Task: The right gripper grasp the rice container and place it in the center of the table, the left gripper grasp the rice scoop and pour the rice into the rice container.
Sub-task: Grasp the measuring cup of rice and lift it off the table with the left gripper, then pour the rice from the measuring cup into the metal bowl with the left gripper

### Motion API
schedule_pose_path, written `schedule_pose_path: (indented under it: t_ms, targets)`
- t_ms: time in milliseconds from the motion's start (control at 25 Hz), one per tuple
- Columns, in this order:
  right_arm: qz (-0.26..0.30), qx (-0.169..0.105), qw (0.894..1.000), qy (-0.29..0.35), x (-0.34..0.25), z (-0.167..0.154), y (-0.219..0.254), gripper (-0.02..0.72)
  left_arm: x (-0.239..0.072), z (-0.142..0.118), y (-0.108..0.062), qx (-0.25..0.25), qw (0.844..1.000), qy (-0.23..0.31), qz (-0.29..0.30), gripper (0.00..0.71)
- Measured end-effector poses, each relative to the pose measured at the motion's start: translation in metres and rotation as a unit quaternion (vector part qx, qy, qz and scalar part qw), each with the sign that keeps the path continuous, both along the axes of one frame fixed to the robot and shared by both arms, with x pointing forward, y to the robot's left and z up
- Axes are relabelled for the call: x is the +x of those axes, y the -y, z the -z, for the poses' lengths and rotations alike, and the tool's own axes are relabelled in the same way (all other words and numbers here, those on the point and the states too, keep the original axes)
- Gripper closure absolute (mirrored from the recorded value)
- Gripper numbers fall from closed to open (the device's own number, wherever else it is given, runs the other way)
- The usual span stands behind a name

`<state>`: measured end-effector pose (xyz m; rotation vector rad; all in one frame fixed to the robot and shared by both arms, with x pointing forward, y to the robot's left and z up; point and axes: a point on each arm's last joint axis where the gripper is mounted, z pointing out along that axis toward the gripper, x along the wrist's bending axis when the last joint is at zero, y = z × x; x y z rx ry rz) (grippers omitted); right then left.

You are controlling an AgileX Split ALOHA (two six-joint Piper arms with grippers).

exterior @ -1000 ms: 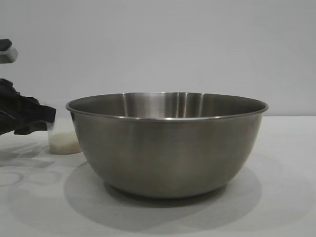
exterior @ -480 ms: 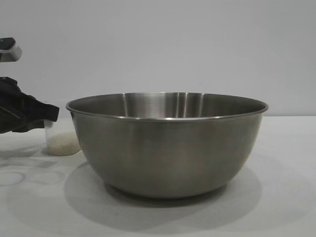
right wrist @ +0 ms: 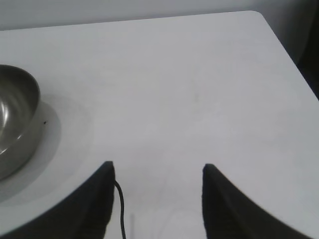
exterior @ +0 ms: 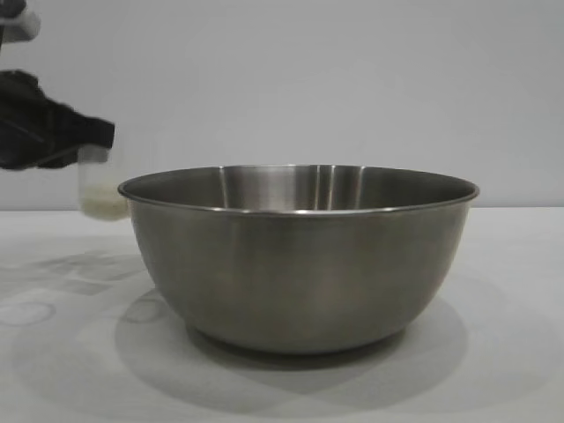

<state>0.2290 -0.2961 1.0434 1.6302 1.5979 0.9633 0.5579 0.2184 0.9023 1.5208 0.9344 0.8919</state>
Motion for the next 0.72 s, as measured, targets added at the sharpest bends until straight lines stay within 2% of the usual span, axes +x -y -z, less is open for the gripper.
schedule_pose_path:
  t_ms: [200, 320, 400, 520, 720]
  targets:
    - [0.000, 0.000, 1.000, 0.000, 0.000, 0.000, 0.000, 0.370, 0.008, -0.029, 0.013, 0.046, 0.994, 0.079, 0.067, 0.710]
    - [0.000, 0.000, 1.000, 0.000, 0.000, 0.000, 0.000, 0.370, 0.009, -0.041, 0.021, 0.095, 0.981, 0.126, 0.117, 0.710]
    - [0.000, 0.000, 1.000, 0.000, 0.000, 0.000, 0.000, 0.370, 0.008, -0.046, 0.027, 0.130, 0.967, 0.156, 0.154, 0.710]
    - [0.000, 0.000, 1.000, 0.000, 0.000, 0.000, 0.000, 0.370, 0.007, -0.050, 0.035, 0.195, 0.936, 0.211, 0.205, 0.710]
    - [0.000, 0.000, 1.000, 0.000, 0.000, 0.000, 0.000, 0.370, 0.008, -0.058, 0.042, 0.262, 0.891, 0.276, 0.247, 0.710]
